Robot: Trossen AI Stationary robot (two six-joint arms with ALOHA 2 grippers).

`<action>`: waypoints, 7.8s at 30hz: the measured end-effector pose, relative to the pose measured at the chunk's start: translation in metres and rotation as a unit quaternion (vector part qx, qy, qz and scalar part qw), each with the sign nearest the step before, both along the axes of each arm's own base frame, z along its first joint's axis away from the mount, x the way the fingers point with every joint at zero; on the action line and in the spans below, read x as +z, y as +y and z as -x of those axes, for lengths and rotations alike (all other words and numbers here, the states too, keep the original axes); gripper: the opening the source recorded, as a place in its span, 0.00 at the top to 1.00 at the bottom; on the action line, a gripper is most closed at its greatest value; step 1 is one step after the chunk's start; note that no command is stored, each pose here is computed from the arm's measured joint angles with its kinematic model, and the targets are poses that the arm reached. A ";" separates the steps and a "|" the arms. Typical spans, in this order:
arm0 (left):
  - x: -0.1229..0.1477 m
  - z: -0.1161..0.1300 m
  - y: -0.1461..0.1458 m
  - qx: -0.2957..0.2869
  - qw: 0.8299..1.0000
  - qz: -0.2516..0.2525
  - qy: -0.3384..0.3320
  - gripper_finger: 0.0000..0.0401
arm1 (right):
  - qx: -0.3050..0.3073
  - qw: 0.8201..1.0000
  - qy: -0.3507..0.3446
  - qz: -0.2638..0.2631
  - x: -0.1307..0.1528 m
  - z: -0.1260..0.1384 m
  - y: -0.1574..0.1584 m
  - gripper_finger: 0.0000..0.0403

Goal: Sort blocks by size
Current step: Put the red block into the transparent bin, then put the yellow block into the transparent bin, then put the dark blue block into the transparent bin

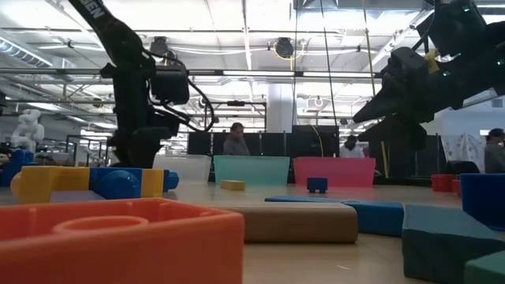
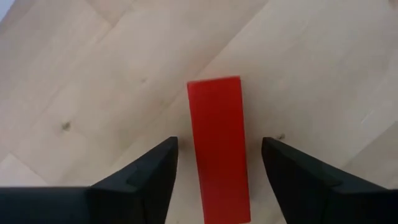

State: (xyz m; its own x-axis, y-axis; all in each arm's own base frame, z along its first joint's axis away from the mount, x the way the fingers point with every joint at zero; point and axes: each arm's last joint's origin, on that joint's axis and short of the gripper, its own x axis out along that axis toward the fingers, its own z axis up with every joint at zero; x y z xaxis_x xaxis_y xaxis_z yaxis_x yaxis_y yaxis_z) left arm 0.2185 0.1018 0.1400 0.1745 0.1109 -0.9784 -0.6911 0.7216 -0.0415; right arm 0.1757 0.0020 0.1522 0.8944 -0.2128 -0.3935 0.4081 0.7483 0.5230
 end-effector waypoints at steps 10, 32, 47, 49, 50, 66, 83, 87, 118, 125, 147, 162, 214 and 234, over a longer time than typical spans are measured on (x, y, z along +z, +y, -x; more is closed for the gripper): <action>-0.001 0.001 0.000 -0.028 1.000 -0.005 0.001 0.73 | 0.016 0.999 -0.001 0.040 -0.001 -0.005 0.000 0.46; 0.080 -0.021 0.046 -0.088 0.993 -0.074 -0.001 0.73 | 0.016 0.997 0.061 0.042 -0.019 -0.096 0.010 0.46; 0.107 0.019 0.119 -0.008 0.991 -0.132 -0.020 0.73 | -0.043 0.997 0.050 0.036 -0.019 -0.161 0.003 0.46; 0.103 0.022 0.126 0.000 0.991 -0.129 -0.020 0.73 | -0.047 0.996 0.069 0.039 -0.017 -0.174 -0.001 0.46; 0.100 0.024 0.129 0.003 0.993 -0.120 -0.021 0.73 | -0.049 0.995 0.083 0.040 -0.015 -0.180 -0.003 0.46; 0.077 0.021 0.147 0.000 0.995 -0.101 -0.011 0.63 | -0.082 0.977 0.194 0.037 -0.020 -0.242 -0.028 0.46; 0.108 0.005 0.136 -0.132 0.980 -0.142 -0.050 0.62 | -0.085 0.964 0.245 0.056 -0.055 -0.244 -0.035 0.58; 0.117 0.000 0.124 -0.181 0.970 -0.129 -0.099 0.62 | -0.061 0.960 0.262 0.081 -0.056 -0.243 -0.033 0.70; 0.101 -0.036 0.039 -0.240 0.915 0.050 -0.321 0.62 | -0.087 0.867 0.292 0.395 0.001 -0.233 0.024 0.79; 0.109 -0.050 0.032 -0.223 0.904 0.048 -0.362 0.62 | -0.093 0.852 0.275 0.435 0.008 -0.237 0.032 0.79; 0.110 -0.054 0.024 -0.241 0.894 0.068 -0.373 0.36 | -0.131 0.833 0.235 0.483 0.028 -0.244 0.042 0.79; 0.110 -0.054 0.024 -0.246 0.890 0.072 -0.376 0.86 | -0.127 0.821 0.242 0.501 0.030 -0.244 0.043 0.78; 0.064 0.047 0.148 0.076 0.986 -0.094 -0.113 0.86 | -0.241 0.850 0.402 0.242 0.077 -0.117 0.032 0.40; 0.090 0.043 0.130 0.024 0.982 -0.125 -0.141 0.49 | -0.112 0.782 0.613 0.018 0.065 -0.087 0.025 0.40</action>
